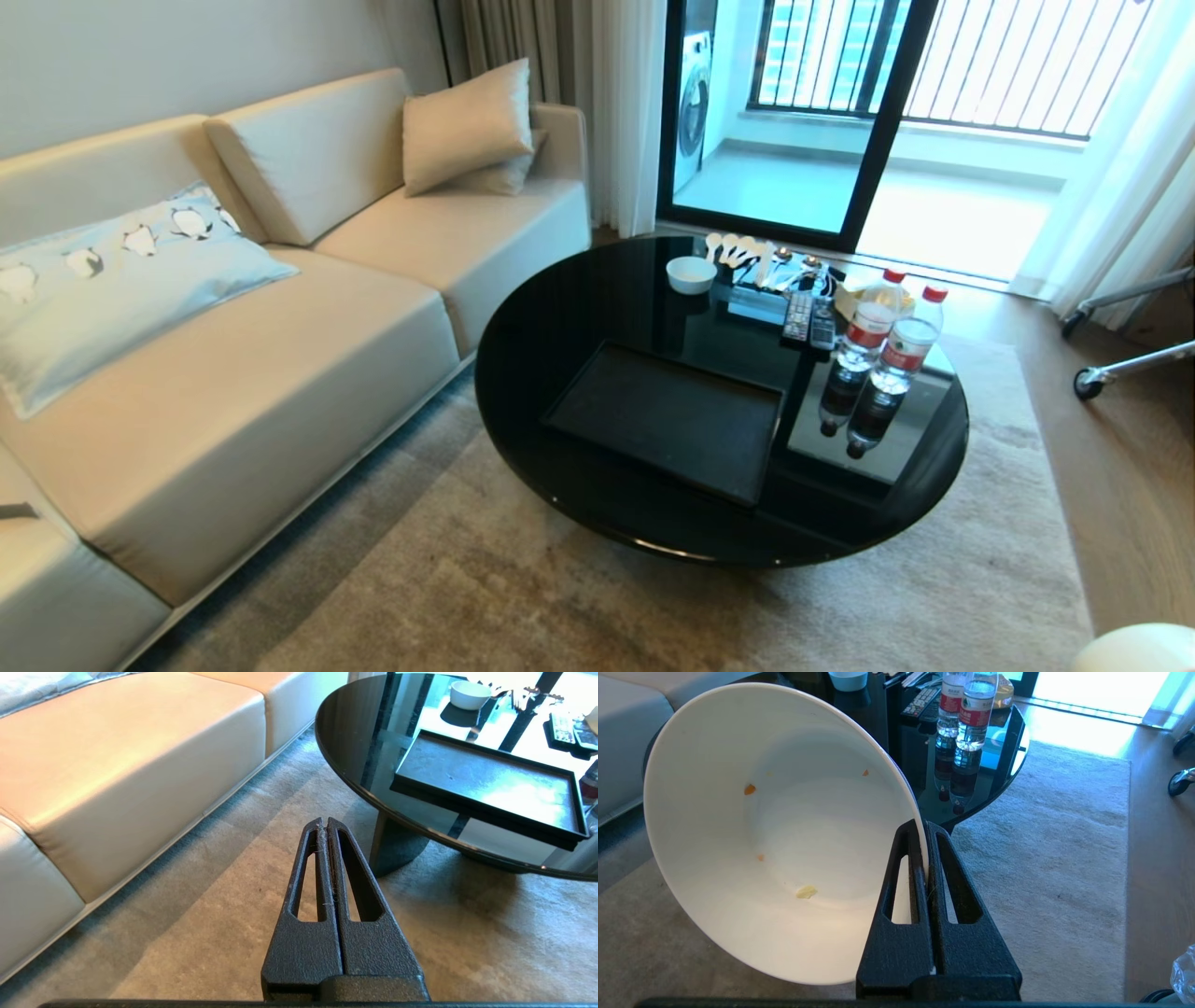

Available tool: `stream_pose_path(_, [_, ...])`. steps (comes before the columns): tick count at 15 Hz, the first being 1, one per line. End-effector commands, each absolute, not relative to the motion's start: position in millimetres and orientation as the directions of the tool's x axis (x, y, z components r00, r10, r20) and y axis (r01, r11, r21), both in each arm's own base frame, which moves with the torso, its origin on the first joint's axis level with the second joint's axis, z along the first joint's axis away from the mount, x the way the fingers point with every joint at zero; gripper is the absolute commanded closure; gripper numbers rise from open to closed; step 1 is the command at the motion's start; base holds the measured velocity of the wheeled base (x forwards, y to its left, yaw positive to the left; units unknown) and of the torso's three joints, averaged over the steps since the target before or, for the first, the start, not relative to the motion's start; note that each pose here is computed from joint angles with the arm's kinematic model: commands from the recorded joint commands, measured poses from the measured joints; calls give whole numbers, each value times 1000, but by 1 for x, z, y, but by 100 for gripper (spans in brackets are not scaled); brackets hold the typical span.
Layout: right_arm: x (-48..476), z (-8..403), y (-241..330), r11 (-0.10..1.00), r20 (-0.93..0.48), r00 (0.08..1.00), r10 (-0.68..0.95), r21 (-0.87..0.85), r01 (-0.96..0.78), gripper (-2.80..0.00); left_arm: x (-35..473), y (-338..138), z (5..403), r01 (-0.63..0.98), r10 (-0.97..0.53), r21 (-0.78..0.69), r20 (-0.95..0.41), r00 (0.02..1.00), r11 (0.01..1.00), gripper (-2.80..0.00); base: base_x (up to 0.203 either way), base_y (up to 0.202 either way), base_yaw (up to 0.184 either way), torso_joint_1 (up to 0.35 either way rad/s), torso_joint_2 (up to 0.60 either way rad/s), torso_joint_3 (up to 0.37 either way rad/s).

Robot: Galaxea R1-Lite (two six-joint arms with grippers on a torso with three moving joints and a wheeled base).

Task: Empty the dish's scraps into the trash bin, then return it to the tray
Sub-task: Put the bowl back to the table

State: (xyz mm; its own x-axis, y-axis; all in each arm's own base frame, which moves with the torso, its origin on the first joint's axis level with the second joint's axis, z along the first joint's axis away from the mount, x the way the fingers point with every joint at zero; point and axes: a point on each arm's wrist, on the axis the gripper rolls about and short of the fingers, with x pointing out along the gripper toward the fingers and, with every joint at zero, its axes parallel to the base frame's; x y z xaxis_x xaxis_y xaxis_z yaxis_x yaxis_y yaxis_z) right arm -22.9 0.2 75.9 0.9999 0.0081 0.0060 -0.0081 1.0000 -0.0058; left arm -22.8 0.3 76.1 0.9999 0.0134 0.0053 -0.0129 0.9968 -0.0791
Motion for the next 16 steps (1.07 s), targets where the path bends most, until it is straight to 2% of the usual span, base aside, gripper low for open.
stream_pose_path(1, [-23, 76, 0, 1000, 6, 1000, 9, -6, -9, 0, -23, 0, 76, -13, 14, -81, 6, 1000, 997, 0, 54, -2, 0, -6, 6, 3])
stream_pose_path(13, [-23, 76, 0, 1000, 6, 1000, 9, -6, -9, 0, -23, 0, 76, -13, 14, -81, 6, 1000, 997, 0, 183, 0, 2, 3, 1, 3])
stream_pose_path(16, [-23, 76, 0, 1000, 6, 1000, 9, -6, -9, 0, -23, 0, 76, -13, 14, -81, 6, 1000, 997, 0, 81, 0, 1, 7, 0, 1])
